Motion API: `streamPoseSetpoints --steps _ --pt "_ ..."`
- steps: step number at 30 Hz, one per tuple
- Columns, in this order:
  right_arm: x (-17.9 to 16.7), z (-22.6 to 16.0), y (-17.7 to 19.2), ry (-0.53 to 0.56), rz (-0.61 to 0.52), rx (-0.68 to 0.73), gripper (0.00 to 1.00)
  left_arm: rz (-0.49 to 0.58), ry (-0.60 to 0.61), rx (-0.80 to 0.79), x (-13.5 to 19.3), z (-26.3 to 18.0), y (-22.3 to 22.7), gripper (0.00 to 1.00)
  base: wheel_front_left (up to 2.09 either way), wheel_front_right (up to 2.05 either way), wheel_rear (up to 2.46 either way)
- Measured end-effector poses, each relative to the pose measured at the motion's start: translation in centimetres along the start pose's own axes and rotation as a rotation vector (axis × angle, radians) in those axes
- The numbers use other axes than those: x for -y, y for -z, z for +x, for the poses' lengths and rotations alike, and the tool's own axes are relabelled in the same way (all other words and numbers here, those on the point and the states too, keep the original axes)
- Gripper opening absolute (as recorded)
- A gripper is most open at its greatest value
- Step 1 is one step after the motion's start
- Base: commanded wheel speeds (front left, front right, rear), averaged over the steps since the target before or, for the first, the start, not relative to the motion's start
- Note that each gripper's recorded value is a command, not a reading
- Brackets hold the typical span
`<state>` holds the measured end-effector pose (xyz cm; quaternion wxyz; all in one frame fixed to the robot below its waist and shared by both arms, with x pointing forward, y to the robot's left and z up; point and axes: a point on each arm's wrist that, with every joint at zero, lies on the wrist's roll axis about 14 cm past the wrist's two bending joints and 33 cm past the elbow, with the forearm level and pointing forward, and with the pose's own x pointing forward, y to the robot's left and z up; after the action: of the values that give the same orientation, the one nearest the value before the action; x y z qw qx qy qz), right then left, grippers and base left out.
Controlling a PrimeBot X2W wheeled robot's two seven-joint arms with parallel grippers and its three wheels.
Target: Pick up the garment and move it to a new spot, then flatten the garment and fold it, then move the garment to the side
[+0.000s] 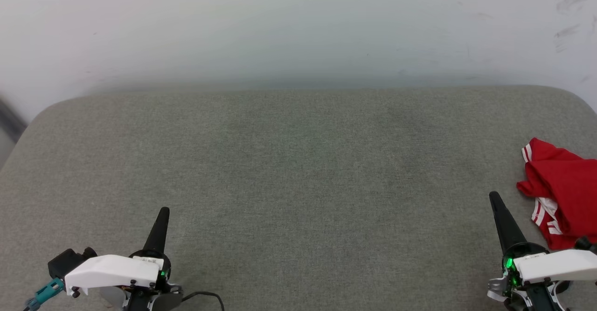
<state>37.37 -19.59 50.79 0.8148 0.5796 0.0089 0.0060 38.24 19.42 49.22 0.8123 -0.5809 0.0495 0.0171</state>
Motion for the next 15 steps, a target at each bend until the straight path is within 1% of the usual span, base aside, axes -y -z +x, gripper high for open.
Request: streamPoseSetpoints --steps 15 --pt "0.24 0.49 -0.12 0.005 0.131 0.006 0.00 -0.131 0.030 0.014 0.46 0.25 -0.34 0.00 0.00 0.00 0.00"
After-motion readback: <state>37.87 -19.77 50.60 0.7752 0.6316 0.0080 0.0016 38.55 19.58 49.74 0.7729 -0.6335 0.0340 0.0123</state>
